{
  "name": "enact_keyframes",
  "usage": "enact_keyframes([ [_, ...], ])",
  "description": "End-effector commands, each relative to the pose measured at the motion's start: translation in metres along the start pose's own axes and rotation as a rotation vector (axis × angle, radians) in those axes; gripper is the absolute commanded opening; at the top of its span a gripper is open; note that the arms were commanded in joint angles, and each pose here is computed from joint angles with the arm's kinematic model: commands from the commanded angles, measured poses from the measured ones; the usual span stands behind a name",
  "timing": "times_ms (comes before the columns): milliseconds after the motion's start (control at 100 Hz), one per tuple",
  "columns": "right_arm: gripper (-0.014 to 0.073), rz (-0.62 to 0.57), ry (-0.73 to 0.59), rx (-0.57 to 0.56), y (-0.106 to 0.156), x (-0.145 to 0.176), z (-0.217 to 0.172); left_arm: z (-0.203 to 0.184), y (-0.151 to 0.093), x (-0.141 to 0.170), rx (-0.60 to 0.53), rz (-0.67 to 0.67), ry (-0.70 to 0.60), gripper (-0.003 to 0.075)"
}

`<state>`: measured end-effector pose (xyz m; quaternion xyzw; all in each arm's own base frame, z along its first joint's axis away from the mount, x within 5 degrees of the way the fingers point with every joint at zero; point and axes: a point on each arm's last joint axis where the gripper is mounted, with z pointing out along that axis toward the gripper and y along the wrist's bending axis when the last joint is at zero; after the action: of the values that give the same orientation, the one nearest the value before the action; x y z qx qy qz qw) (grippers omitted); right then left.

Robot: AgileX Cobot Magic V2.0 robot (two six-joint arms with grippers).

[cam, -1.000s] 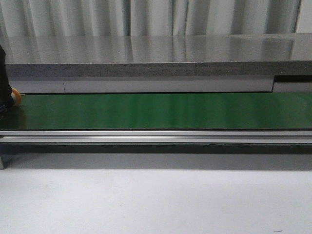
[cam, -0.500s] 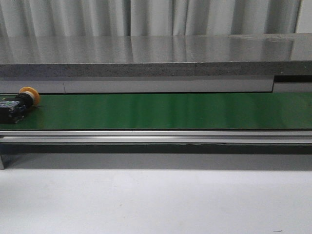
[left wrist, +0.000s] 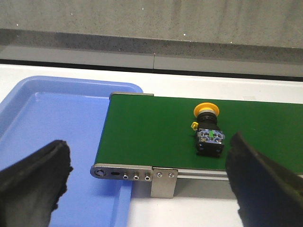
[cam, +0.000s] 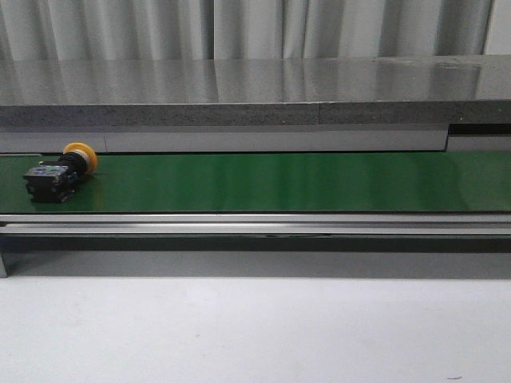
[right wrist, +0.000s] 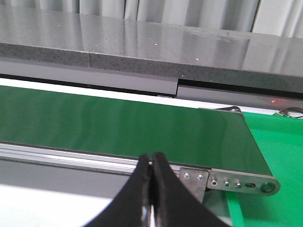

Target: Move button from left to right

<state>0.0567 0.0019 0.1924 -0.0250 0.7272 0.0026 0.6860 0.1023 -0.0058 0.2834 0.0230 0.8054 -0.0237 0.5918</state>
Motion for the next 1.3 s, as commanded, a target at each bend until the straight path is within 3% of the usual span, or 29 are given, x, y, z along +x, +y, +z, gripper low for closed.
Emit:
enact_keyframes([
  [0,-0.0068,-0.003,-0.097,-0.003,0.000,-0.008,-0.002,-0.012,0.000,-0.009,-0.011,0.014,-0.134,0.0634],
  [500,-0.0068,-0.003,-0.097,-0.003,0.000,-0.008,-0.002,-0.026,-0.002,0.001,-0.007,0.021,-0.179,0.0602],
  [690,-0.0068,-0.003,-0.097,-0.003,0.000,-0.008,-0.002,-0.026,-0.002,0.001,-0.007,0.021,-0.179,0.0452],
  [1040,-0.0068,-0.003,-0.097,-0.003,0.000,-0.008,-0.002,-0.026,-0.002,0.001,-0.007,0.021,-0.179,0.0006],
  [1290,-0.0068,-0.003,-0.116,-0.003,0.000,-0.010,-0.002,-0.026,-0.002,0.001,-0.007,0.021,-0.179,0.0005],
])
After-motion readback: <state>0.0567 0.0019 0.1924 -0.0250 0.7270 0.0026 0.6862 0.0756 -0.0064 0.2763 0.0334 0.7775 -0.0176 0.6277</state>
